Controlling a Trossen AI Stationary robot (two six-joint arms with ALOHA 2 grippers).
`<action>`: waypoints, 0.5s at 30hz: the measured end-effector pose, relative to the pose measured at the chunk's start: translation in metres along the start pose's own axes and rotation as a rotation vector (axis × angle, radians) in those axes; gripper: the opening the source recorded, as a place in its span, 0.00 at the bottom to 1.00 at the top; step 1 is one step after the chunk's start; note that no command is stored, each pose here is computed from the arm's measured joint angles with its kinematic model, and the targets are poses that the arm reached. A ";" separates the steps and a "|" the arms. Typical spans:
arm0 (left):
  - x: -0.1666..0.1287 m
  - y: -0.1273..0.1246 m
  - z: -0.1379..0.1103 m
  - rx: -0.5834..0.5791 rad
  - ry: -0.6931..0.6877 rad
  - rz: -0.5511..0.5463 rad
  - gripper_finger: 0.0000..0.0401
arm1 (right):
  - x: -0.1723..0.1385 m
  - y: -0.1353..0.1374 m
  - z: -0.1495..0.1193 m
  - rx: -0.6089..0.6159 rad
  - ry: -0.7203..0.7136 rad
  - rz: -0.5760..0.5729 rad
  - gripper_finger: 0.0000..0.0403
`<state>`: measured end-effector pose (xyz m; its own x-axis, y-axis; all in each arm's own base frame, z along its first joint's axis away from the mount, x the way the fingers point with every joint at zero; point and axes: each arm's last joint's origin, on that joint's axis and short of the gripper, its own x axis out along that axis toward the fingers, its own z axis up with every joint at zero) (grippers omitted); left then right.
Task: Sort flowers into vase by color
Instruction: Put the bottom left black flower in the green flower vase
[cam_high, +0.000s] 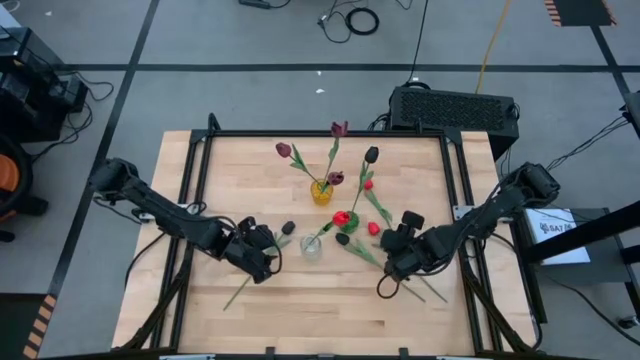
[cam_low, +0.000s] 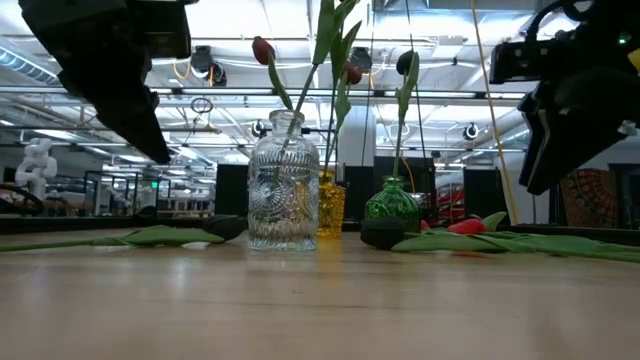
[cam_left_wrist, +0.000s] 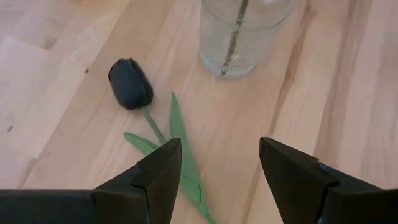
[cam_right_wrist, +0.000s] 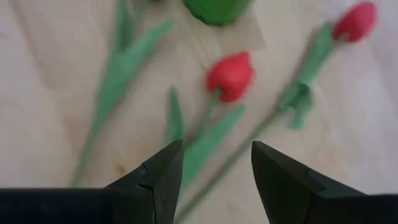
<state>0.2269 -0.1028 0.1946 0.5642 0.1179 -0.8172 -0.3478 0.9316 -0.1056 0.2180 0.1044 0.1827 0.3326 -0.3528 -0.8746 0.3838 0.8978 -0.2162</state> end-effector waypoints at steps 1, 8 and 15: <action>0.001 0.000 -0.001 -0.006 0.003 0.010 0.56 | -0.001 0.001 0.001 0.007 -0.008 0.019 0.45; 0.011 0.000 -0.006 -0.015 0.040 0.053 0.56 | -0.008 0.018 0.002 0.062 -0.054 0.186 0.45; 0.032 0.003 -0.021 -0.039 0.162 0.175 0.56 | -0.013 0.027 0.001 0.047 -0.098 0.246 0.45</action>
<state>0.2280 -0.1034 0.1566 0.3664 0.2172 -0.9047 -0.4604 0.8873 0.0265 0.2252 0.1328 0.1889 0.5018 -0.1514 -0.8516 0.3200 0.9472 0.0201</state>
